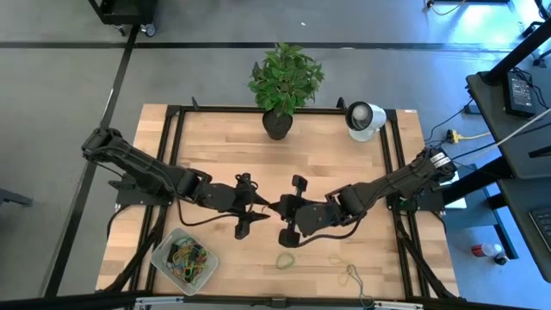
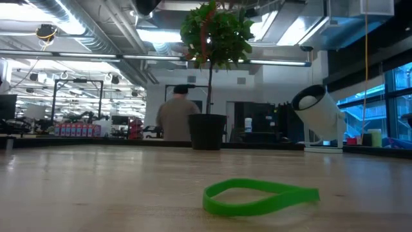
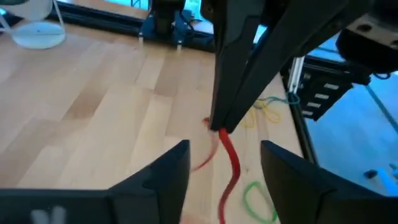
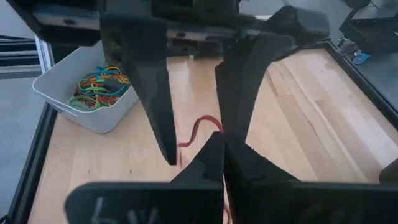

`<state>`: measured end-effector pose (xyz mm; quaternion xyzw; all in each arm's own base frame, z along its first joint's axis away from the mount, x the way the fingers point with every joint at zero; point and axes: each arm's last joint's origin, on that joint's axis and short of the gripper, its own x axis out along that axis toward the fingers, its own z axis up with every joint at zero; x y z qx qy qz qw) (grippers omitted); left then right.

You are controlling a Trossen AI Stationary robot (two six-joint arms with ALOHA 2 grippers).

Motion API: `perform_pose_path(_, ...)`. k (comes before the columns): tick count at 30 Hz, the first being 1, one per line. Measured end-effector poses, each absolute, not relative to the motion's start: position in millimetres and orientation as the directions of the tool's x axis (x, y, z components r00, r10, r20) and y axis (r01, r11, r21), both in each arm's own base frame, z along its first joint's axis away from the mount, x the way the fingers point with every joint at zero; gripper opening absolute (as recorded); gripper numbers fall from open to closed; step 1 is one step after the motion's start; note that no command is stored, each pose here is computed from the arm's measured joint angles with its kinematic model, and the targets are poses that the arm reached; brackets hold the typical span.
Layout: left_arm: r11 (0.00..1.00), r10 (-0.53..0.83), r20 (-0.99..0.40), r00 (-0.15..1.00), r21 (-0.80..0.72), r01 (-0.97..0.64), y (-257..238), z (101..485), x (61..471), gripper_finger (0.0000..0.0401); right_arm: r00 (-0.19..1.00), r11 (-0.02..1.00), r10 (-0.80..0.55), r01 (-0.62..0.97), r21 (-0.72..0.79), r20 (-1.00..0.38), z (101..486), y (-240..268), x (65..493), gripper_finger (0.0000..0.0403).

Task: Pick and place rubber bands into bin
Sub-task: Put the red rubber band into the gray bin

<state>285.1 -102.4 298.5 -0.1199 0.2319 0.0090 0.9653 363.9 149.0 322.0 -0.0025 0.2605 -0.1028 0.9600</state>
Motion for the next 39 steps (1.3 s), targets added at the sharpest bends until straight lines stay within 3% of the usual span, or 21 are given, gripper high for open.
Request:
perform_pose_path(3,0.970,-0.037,-0.469,0.882,-0.228,-0.080,-102.7,295.2,285.5,0.0144,0.843,0.979,-0.198,0.197,-0.057,-0.500,322.0,149.1,363.9,0.0000)
perform_pose_path(7,0.970,-0.038,-0.468,0.883,-0.231,-0.080,-103.1,294.5,286.6,0.0043,0.843,0.979,-0.198,0.197,-0.056,-0.500,322.0,149.2,363.8,0.0000)
perform_pose_path(9,0.969,-0.040,-0.466,0.884,-0.233,-0.079,-103.1,295.0,286.4,0.0013,0.839,0.978,-0.200,0.200,-0.055,-0.507,321.3,149.0,363.3,0.0002)
perform_pose_path(18,0.974,-0.058,-0.491,0.869,-0.218,-0.058,-102.6,296.2,282.0,0.0003,0.769,0.958,-0.234,0.286,-0.007,-0.595,312.1,143.5,356.5,0.0073)
perform_pose_path(25,0.977,-0.030,-0.617,0.786,-0.183,-0.107,-107.2,310.4,270.4,0.0003,0.653,0.949,-0.272,0.306,-0.083,-0.707,307.0,144.0,332.7,0.0114)
perform_pose_path(32,0.966,-0.044,-0.726,0.687,-0.207,-0.157,-123.9,338.5,245.6,0.0003,0.570,0.941,-0.276,0.325,-0.097,-0.774,270.1,145.8,289.0,0.0066)
perform_pose_path(39,0.912,-0.049,-0.866,0.497,-0.242,-0.331,-130.5,367.1,206.2,0.0003,0.706,0.929,-0.160,0.343,0.136,-0.690,240.5,134.8,235.2,0.0005)
